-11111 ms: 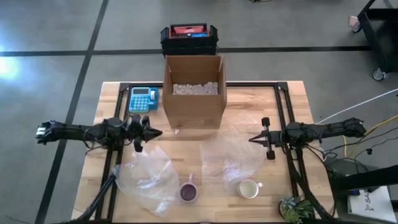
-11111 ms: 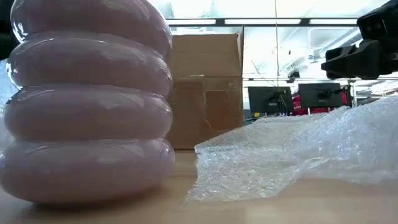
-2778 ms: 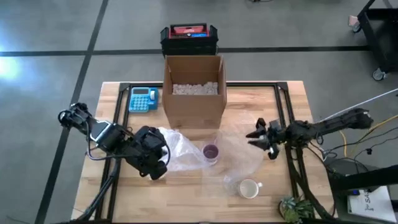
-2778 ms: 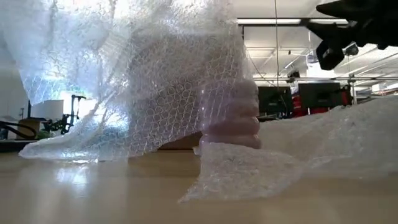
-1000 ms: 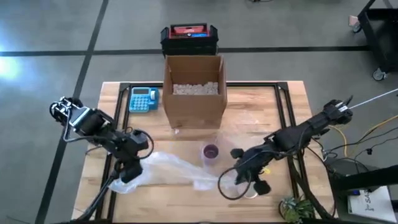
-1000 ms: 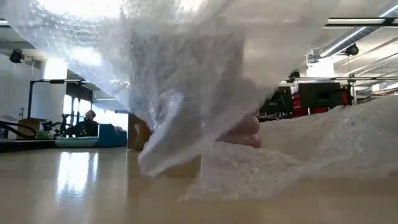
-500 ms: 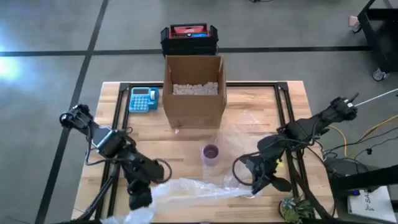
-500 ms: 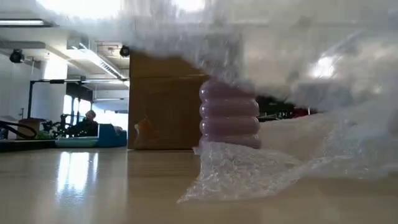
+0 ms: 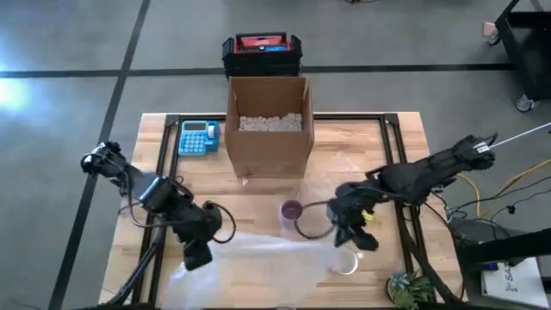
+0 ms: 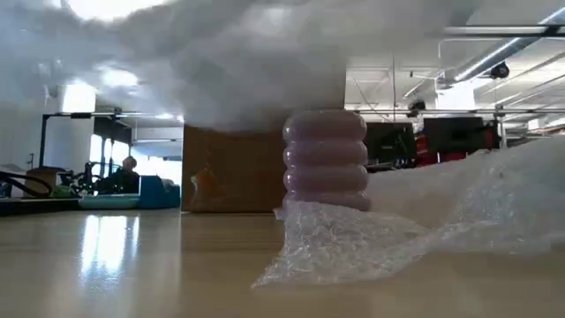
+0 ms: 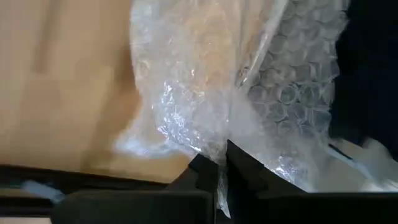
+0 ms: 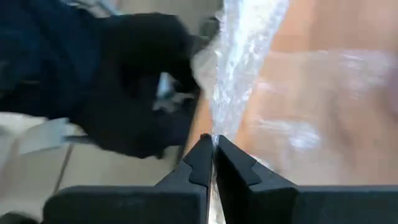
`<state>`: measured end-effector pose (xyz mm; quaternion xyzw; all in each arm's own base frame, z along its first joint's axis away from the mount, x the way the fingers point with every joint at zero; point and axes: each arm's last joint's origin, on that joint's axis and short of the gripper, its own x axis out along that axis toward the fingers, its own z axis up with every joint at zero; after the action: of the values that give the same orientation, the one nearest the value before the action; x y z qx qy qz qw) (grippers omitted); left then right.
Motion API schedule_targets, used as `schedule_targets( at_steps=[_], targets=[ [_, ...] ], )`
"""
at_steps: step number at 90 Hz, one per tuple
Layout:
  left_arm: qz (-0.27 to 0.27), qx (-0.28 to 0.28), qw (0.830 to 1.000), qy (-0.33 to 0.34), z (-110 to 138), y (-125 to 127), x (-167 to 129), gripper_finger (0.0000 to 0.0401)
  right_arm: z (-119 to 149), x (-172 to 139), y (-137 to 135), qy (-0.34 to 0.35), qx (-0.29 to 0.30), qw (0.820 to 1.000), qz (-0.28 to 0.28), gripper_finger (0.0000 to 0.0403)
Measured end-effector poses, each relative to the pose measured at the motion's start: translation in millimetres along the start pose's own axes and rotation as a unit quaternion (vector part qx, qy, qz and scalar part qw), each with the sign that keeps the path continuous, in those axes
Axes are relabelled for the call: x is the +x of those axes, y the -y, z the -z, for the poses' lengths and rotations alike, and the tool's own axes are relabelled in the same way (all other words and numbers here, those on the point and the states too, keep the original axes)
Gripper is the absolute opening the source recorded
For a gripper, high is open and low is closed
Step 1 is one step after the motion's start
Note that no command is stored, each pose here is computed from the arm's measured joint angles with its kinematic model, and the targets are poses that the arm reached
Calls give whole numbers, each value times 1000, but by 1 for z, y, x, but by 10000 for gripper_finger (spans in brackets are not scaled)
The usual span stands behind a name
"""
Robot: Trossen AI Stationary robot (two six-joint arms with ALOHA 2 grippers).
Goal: Wrap mug
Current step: Prepare the transparent bubble wrap to wrap the purple mug
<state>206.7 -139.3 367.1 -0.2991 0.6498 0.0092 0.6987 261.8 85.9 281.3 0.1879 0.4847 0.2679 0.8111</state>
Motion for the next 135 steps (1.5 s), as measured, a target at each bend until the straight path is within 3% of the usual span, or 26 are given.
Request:
schedule_targets(
  at_steps=[18, 34, 43, 53, 59, 67, 74, 84, 92, 100, 111, 125, 135],
  targets=[
    [-40, 9, 999, -16, -7, -13, 33, 11, 2, 7, 31, -7, 21, 998, 51, 0],
    [-81, -11, 995, -50, -9, -32, 61, 77, 0, 18, 42, -19, 12, 997, 80, 7],
    [-77, -51, 987, -128, -11, -46, 56, 128, -4, 15, 42, -24, 4, 996, 84, 29],
    [-107, -96, 980, -138, -11, -52, 33, 173, -15, -1, 36, -26, -5, 996, 90, 64],
    [-102, -86, 985, -111, -10, -49, 17, 192, -20, -13, 31, -27, -8, 995, 99, 86],
    [-56, -56, 995, -64, -9, -43, -4, 211, -28, -25, 23, -6, -28, 994, 110, 113],
    [-37, -62, 997, -23, -8, -41, -26, 221, -32, -29, 18, 4, -49, 993, 106, 132],
    [-30, -41, 994, 98, -3, -33, -51, 224, -33, -24, 9, 12, -64, 993, 96, 149],
    [15, -9, 989, 145, 6, -19, -54, 221, -30, -8, -3, 18, -93, 993, 76, 154],
    [69, 4, 985, 156, 13, -2, -44, 215, -23, 17, -16, 28, -135, 989, 51, 154],
    [102, 7, 983, 155, 19, 20, -9, 201, -18, 53, -29, 72, -200, 976, 50, 145],
    [78, -29, 991, 103, 21, 32, 54, 179, -15, 97, -28, 110, -264, 951, 120, 126],
    [17, -62, 995, 70, 18, 25, 95, 160, -16, 124, -15, 91, -263, 945, 174, 110]
  ],
)
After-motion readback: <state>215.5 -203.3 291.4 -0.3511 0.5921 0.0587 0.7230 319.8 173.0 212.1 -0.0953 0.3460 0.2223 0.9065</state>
